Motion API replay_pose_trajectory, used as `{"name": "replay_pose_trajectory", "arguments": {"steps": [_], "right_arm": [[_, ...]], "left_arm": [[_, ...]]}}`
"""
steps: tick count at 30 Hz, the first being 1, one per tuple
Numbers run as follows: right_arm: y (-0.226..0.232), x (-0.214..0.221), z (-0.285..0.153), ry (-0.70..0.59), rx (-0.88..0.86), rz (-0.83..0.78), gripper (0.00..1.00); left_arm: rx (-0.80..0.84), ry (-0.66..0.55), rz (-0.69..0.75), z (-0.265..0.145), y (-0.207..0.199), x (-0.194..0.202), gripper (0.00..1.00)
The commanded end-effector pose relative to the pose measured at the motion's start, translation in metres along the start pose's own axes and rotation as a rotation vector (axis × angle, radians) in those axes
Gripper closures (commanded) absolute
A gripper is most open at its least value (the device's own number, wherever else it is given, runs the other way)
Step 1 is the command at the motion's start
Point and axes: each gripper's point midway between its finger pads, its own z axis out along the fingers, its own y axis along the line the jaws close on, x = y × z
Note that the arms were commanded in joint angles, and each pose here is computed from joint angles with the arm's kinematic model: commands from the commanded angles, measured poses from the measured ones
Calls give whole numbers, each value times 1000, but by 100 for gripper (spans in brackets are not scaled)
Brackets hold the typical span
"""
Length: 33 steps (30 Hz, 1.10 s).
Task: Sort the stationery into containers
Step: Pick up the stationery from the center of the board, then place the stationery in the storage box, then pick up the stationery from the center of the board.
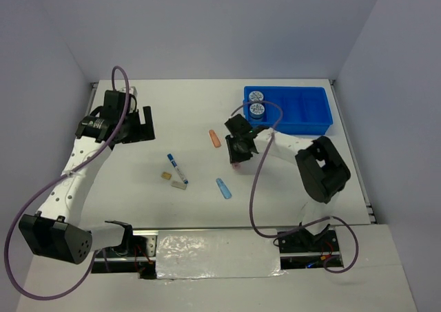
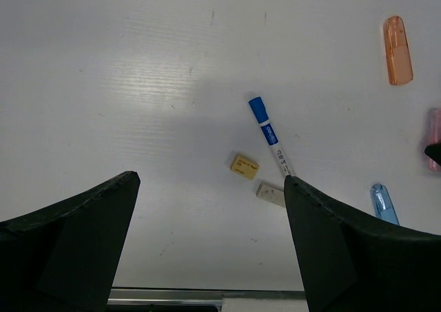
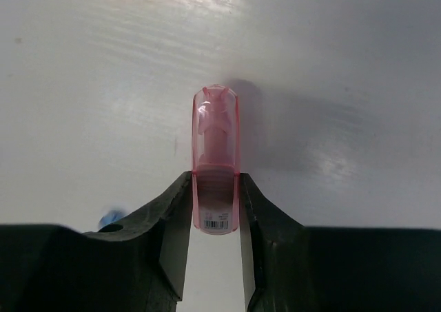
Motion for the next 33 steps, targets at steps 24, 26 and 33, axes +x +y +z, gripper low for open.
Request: {"name": "replay_pose_trajectory", "arguments": {"steps": [24,26,33], "right_arm": [[-213,-209,-67,-285,268,324,22],[-212,-208,-71,-293,270,329,18],[-112,-180,-118,-352,93,144,20]], "left_arm": [[54,32,13,-3,-5,13,1],[63,37,4,-1,-8,14,0],[27,61,-69,16,-11,4,1]]}}
